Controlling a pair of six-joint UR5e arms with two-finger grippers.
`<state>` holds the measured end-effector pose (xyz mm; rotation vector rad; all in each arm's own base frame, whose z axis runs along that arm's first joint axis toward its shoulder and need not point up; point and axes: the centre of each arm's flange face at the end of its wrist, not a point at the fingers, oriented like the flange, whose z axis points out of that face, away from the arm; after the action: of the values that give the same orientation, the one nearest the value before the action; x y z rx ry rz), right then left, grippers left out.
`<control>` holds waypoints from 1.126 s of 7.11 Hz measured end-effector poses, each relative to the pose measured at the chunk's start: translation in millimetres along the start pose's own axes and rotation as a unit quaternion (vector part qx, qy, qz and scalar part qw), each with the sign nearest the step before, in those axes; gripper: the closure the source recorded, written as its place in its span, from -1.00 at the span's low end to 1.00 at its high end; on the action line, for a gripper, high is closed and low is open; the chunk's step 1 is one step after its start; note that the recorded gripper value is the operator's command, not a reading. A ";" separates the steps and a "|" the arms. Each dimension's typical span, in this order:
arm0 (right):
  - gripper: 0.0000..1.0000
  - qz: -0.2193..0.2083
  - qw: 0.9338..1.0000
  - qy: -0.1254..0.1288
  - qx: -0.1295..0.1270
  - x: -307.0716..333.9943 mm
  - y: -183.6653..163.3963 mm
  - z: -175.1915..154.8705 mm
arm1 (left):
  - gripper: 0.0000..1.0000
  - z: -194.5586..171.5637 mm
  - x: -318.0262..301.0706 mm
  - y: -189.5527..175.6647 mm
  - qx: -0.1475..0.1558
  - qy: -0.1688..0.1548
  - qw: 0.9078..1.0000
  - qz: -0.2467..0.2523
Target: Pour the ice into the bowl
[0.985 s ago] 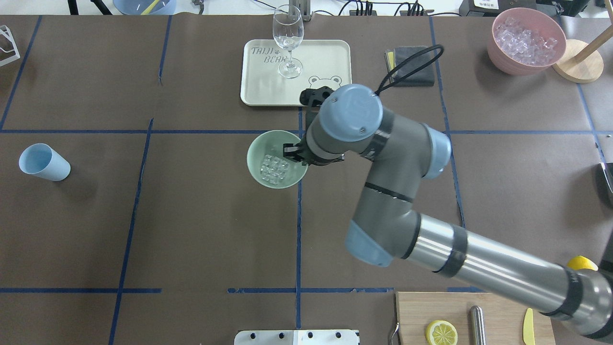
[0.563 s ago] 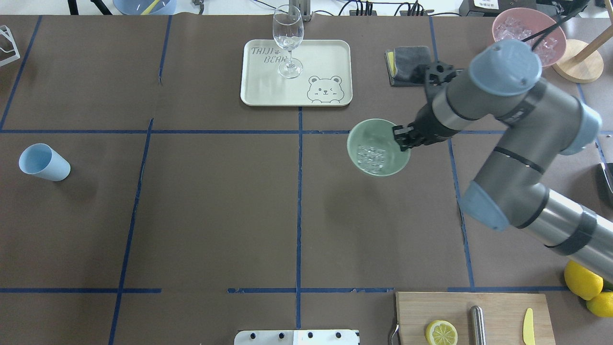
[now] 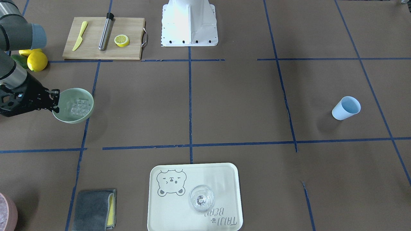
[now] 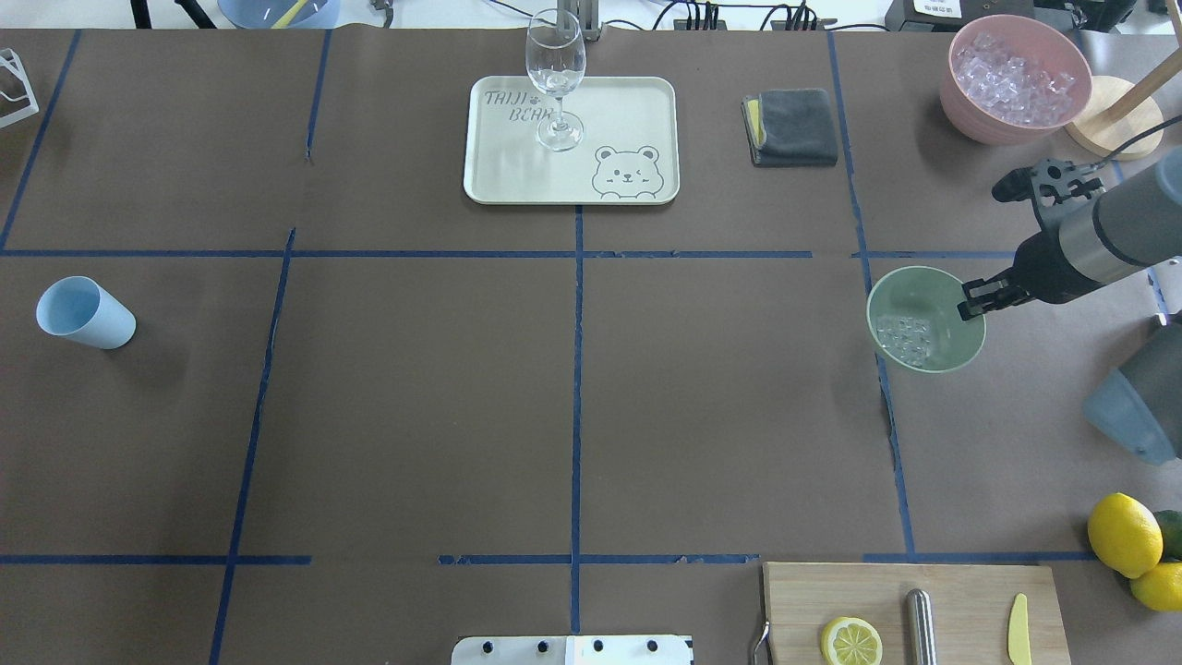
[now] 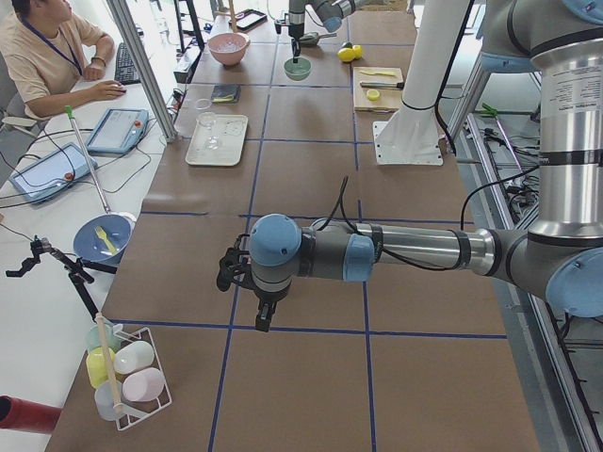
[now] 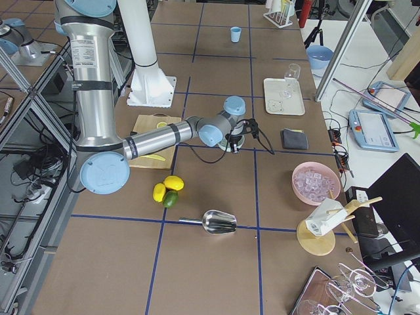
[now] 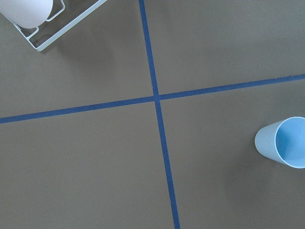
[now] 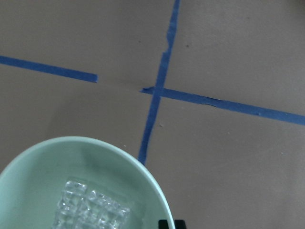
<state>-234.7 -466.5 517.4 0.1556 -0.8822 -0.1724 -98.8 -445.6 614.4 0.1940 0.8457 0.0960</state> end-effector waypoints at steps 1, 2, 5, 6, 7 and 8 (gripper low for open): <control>1.00 0.000 1.000 -0.017 0.003 43.6 19.7 9.0 | -1.00 0.0 0.1 -0.1 0.000 0.000 1.000 0.000; 1.00 0.001 0.999 -0.032 0.006 84.4 35.2 17.9 | -1.00 -0.2 0.5 -0.5 0.002 0.000 1.000 0.002; -1.00 0.011 0.999 -0.050 0.019 139.2 50.0 22.5 | -1.00 -0.8 1.2 -0.9 0.006 -0.001 1.000 0.008; -1.00 0.018 0.998 -0.049 0.028 146.6 46.6 14.2 | -1.00 -0.9 1.2 -0.9 0.006 -0.001 1.000 0.008; -1.00 0.031 0.998 -0.045 0.037 157.0 43.6 3.6 | -1.00 -0.9 1.3 -0.9 0.006 -0.001 1.000 0.008; -1.00 0.041 0.998 -0.037 0.043 169.8 40.3 -7.5 | -1.00 -0.9 1.3 -0.9 0.006 -0.001 1.000 0.008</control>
<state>-119.5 -463.0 648.7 0.1943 -0.9688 -0.0648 -98.6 -446.2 612.7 0.2130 0.8432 0.1054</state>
